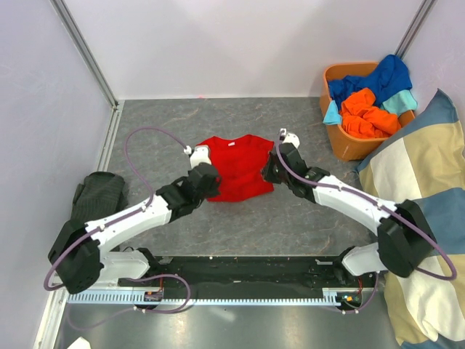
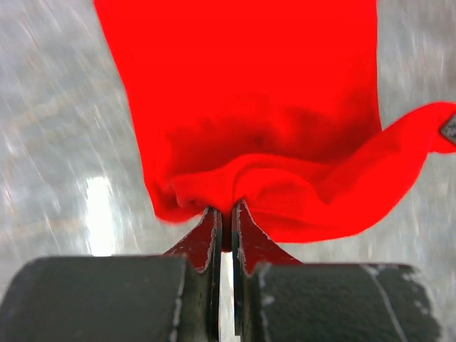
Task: Fold and stack the t-shirts
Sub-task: Fold the long partially folded tshirt into a neat square
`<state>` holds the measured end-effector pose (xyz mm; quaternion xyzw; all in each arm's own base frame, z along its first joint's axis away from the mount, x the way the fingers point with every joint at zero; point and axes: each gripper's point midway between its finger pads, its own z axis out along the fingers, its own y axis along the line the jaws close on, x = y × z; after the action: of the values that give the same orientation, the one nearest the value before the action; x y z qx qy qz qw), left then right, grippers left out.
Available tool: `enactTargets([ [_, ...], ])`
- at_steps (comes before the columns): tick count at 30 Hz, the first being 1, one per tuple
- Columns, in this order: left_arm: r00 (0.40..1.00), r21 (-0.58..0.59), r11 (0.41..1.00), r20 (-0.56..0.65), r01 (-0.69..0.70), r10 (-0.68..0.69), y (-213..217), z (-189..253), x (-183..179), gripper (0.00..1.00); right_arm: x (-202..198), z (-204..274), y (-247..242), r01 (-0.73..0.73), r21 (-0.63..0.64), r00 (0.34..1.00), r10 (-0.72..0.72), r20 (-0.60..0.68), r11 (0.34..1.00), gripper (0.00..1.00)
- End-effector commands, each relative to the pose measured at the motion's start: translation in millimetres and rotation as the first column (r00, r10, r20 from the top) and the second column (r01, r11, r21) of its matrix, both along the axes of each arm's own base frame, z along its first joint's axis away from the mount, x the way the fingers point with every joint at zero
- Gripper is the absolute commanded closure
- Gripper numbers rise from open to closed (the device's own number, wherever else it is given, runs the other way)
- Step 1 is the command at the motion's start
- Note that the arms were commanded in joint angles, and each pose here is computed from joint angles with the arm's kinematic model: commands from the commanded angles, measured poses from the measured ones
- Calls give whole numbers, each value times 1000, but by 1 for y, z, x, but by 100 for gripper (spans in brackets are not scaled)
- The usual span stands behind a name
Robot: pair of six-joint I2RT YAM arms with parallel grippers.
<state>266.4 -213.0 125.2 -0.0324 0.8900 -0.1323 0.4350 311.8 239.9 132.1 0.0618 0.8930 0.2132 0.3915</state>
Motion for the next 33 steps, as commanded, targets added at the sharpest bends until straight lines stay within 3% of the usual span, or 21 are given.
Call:
enactTargets([
  [1, 990, -28, 1000, 144, 7, -3, -4, 42, 57, 98, 54, 39, 7, 39, 27, 990, -42, 137, 999, 100],
  [10, 976, -26, 1000, 216, -8, 13, -1, 73, 134, 98, 133, 44, 9, 51, 6, 984, -52, 171, 999, 100],
  [21, 990, 31, 998, 135, -50, 46, 17, 24, 186, 95, 200, 0, 7, 52, 38, 993, -55, 105, 998, 99],
  [22, 991, 46, 997, 118, -62, 56, 20, 14, 188, 88, 206, -4, 8, 49, 41, 993, -53, 104, 998, 88],
  [23, 991, 68, 994, 116, -79, 71, 28, 10, 191, 70, 211, -7, 4, 49, 38, 993, -53, 104, 998, 74],
  [24, 979, 112, 980, 138, -165, 149, 46, 10, 197, 48, 216, -7, -1, 56, 33, 992, -59, 107, 998, 47],
  [25, 969, 139, 966, 144, -220, 200, 60, 8, 201, 1, 226, -4, -15, 82, 33, 989, -86, 117, 996, 38],
  [27, 940, 168, 927, 126, -336, 318, 103, 8, 210, 0, 233, 3, -35, 120, 34, 983, -124, 134, 992, 26],
  [29, 902, 114, 898, 129, -426, 412, 142, 21, 214, 0, 236, 14, -59, 154, 33, 976, -158, 152, 987, 24],
  [33, 879, 46, 885, 146, -464, 454, 170, 34, 207, 0, 220, 10, -79, 165, 16, 976, -166, 138, 986, 21],
])
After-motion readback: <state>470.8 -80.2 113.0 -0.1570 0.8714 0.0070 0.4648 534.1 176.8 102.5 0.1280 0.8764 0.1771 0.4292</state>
